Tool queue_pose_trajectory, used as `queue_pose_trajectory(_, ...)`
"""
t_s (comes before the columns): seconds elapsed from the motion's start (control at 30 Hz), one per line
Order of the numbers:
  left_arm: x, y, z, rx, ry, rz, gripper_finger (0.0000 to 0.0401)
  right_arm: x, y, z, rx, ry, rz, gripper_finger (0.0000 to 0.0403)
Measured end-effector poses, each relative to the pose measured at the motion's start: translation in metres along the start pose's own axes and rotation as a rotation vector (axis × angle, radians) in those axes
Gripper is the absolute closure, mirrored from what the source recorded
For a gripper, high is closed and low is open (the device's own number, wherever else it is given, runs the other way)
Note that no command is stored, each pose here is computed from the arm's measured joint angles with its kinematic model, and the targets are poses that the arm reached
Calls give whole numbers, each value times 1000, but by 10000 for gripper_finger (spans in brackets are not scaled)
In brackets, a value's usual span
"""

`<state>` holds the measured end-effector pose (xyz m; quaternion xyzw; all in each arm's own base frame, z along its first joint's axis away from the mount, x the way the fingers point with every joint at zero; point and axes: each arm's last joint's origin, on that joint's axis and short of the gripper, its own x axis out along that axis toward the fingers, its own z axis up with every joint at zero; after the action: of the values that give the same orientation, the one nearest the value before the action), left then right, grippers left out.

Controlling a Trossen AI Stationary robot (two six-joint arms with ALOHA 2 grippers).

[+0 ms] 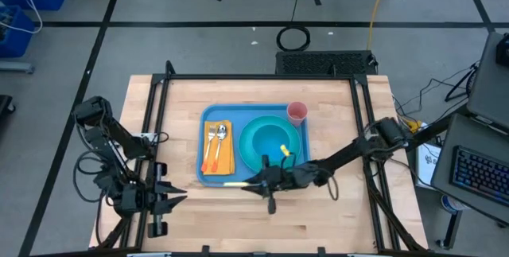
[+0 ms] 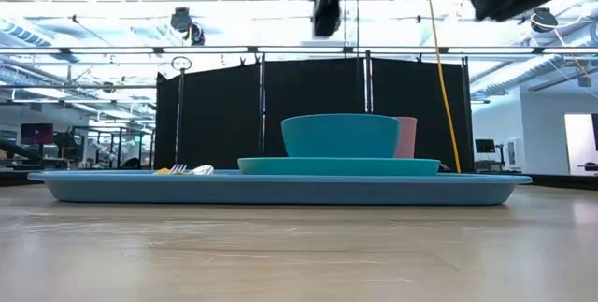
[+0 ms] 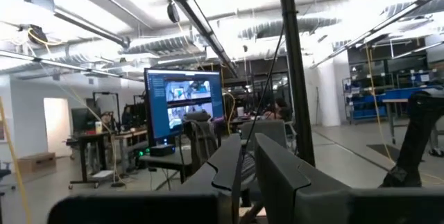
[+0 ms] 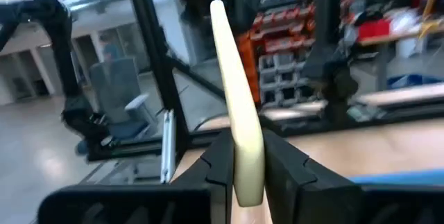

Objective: Set up tray
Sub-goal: Put the yellow knife on the yellow table napkin

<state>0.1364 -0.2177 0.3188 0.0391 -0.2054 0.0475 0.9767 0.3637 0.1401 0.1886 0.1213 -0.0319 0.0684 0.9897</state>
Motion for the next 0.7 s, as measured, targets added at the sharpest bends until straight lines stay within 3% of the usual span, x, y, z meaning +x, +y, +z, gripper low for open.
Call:
queue_pose_trajectory(0.17, 5, 2, -3, -1, 9, 24, 335, -10, 6, 11, -57, -17, -16, 363)
queue_pose_trajectory(0.5, 9, 4, -8, -21, 60, 66, 204, -10, 7, 13, -65, -35, -31, 363)
queue_pose_trajectory(0.7, 10, 1, -12, -26, 92, 63, 181, -10, 7, 14, -68, -43, -25, 363)
